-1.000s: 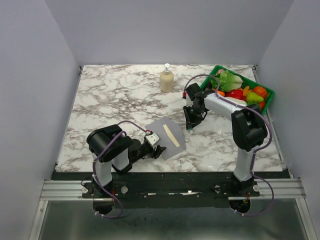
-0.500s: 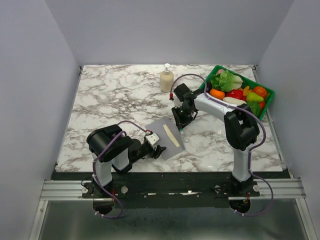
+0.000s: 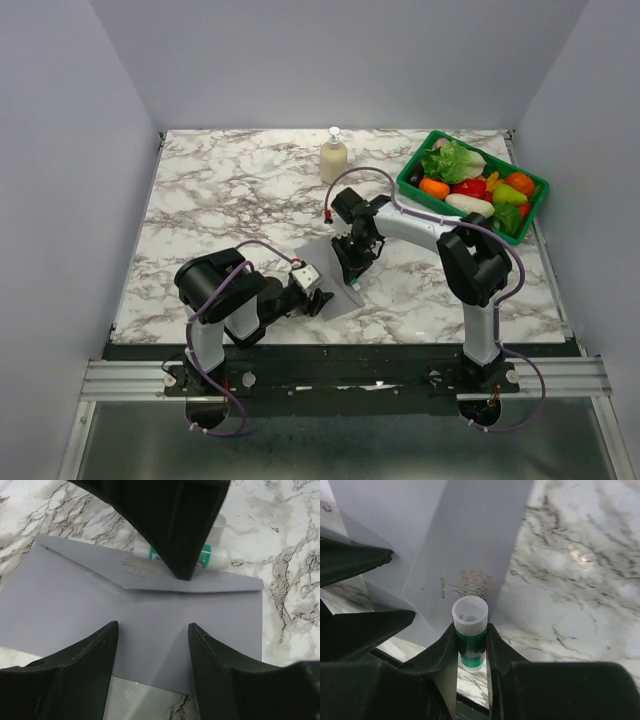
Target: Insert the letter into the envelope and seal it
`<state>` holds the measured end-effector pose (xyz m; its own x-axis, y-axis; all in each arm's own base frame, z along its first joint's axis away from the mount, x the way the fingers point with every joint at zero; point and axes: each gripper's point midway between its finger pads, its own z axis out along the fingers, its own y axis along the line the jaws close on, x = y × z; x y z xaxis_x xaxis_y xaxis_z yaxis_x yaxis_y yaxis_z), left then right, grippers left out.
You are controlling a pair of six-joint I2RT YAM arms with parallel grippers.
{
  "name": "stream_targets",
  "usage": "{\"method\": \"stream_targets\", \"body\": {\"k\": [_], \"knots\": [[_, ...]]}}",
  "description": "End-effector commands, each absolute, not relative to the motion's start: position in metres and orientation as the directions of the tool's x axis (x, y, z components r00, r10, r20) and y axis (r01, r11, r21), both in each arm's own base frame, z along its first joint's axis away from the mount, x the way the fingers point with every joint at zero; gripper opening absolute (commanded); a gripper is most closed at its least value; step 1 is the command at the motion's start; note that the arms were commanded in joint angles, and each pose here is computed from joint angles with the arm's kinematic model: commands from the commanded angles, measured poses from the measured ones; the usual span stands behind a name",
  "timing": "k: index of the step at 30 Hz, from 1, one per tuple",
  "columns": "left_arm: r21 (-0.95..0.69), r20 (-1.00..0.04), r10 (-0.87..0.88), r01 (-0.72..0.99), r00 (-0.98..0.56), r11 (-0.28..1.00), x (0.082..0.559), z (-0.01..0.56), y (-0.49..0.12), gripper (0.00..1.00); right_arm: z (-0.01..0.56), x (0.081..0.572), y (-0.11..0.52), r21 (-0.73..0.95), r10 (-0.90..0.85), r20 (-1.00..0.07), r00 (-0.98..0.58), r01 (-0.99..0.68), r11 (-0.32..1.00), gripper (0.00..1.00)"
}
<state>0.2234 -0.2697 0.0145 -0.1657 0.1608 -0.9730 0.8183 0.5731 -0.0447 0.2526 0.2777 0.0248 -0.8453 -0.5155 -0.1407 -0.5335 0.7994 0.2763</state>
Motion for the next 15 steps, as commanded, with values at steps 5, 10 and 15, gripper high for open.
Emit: {"method": "stream_targets", "body": {"k": [5, 10, 15], "knots": [[-0.109, -0.979, 0.082, 0.819, -0.186, 0.563, 0.216, 0.021, -0.270, 0.66, 0.014, 0.233, 0.290, 0.328, -0.509, -0.114, -0.853, -0.516, 0.792, 0.01], [-0.120, -0.986, 0.029, 0.814, -0.165, 0.568, 0.217, 0.041, -0.269, 0.66, 0.003, 0.232, 0.285, 0.307, -0.504, -0.097, -0.858, -0.507, 0.805, 0.01], [-0.117, -0.992, -0.031, 0.785, -0.124, 0.608, 0.224, 0.071, -0.264, 0.66, -0.006, 0.230, 0.280, 0.284, -0.504, -0.084, -0.860, -0.505, 0.815, 0.01]]}}
